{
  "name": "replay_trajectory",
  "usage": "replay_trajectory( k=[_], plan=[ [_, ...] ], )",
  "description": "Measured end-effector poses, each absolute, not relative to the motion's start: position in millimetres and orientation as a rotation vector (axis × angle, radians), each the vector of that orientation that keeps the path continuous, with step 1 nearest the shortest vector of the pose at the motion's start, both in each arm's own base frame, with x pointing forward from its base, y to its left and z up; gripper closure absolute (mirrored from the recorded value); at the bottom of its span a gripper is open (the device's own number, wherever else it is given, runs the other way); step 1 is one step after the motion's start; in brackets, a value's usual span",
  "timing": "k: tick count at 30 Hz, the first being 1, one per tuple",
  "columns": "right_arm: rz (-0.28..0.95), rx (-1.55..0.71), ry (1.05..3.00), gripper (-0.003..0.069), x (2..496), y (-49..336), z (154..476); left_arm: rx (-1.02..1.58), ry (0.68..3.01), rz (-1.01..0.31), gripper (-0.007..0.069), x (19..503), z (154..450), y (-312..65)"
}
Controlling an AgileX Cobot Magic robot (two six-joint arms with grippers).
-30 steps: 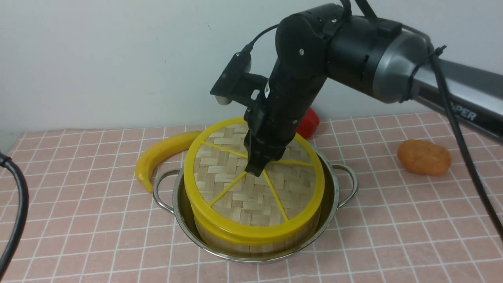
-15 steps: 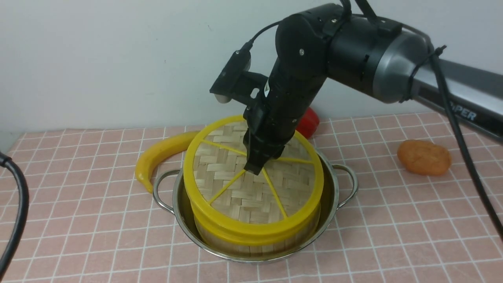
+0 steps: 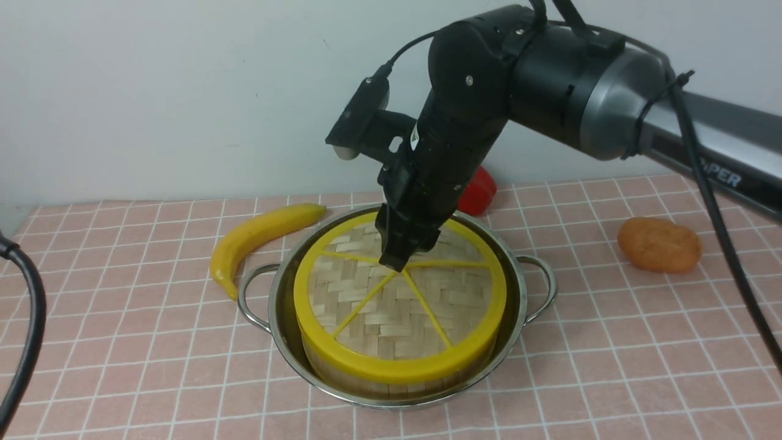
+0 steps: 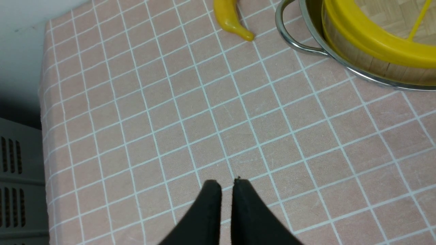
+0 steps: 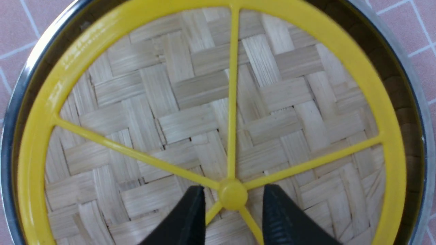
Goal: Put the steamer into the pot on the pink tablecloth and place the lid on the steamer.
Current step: 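Place the bamboo steamer lid onto the steamer basket in the pot with the right gripper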
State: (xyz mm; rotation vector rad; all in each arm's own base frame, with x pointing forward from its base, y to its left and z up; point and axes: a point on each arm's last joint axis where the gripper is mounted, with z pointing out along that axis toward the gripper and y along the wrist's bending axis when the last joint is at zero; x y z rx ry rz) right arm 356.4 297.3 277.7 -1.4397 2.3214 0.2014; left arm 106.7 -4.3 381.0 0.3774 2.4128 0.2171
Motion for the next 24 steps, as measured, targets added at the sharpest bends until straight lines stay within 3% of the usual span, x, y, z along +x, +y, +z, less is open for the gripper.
replay_trajectory(
  k=[12, 24],
  plan=[
    [0.203, -1.429, 2.329, 0.0370, 356, 297, 278, 0.378, 2.413, 0.217, 0.0571, 107, 381, -4],
    [0.193, -1.410, 2.390, 0.0375, 365, 303, 250, 0.378, 2.413, 0.217, 0.0561, 107, 381, -4]
  ],
)
